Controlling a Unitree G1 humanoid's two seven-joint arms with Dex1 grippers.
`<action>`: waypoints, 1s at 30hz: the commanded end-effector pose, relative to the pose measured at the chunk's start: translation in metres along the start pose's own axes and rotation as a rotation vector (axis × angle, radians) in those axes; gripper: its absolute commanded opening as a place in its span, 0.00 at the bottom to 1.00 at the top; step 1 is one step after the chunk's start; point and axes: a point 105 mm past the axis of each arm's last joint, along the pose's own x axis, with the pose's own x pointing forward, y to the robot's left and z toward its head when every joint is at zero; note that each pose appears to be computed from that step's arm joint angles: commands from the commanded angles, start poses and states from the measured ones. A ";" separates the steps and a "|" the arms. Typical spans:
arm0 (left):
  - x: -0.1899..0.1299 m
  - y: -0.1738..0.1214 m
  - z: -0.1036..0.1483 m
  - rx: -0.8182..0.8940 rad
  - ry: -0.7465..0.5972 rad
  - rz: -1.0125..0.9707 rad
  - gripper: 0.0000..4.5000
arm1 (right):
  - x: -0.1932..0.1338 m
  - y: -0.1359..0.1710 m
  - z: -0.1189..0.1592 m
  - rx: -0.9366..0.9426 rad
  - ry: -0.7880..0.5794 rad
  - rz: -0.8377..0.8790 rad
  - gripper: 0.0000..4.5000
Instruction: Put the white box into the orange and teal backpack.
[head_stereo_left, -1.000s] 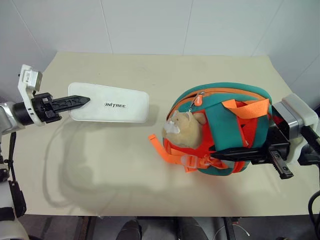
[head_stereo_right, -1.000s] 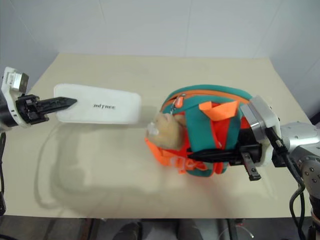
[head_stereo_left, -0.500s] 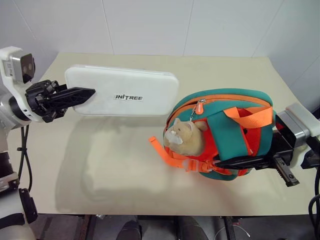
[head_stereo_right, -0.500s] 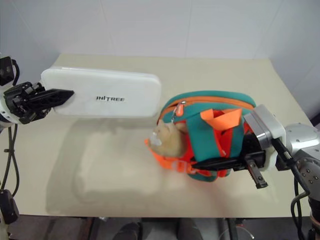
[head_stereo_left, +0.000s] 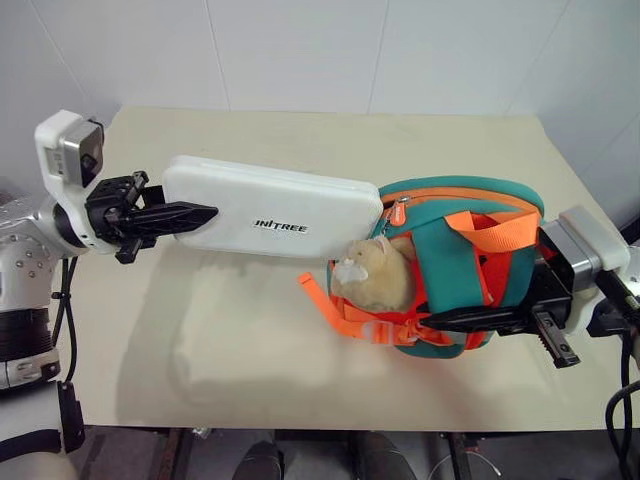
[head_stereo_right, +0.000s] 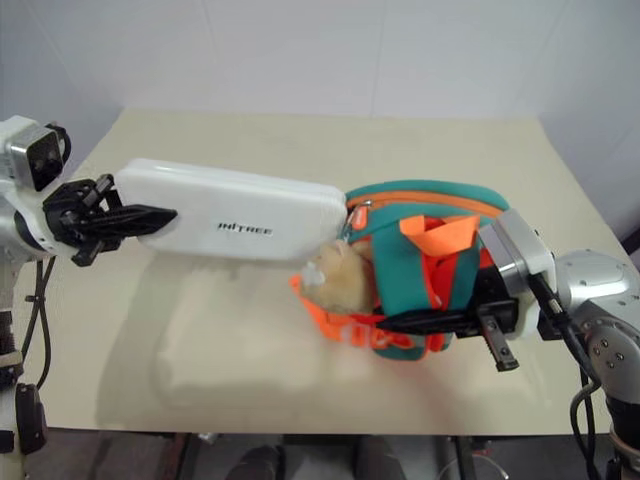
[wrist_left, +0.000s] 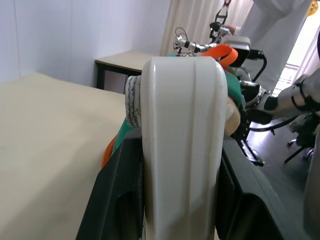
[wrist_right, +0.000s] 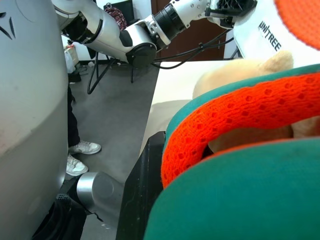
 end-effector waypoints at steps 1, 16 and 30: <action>0.001 0.004 0.011 0.072 0.005 0.000 0.29 | 0.003 0.005 0.008 -0.055 -0.014 0.003 0.11; -0.004 0.022 0.016 0.142 0.019 0.025 0.29 | 0.004 0.005 0.007 -0.069 -0.013 -0.041 0.11; 0.029 0.017 0.008 0.117 0.040 -0.170 0.29 | 0.003 0.001 0.007 -0.082 -0.012 -0.060 0.11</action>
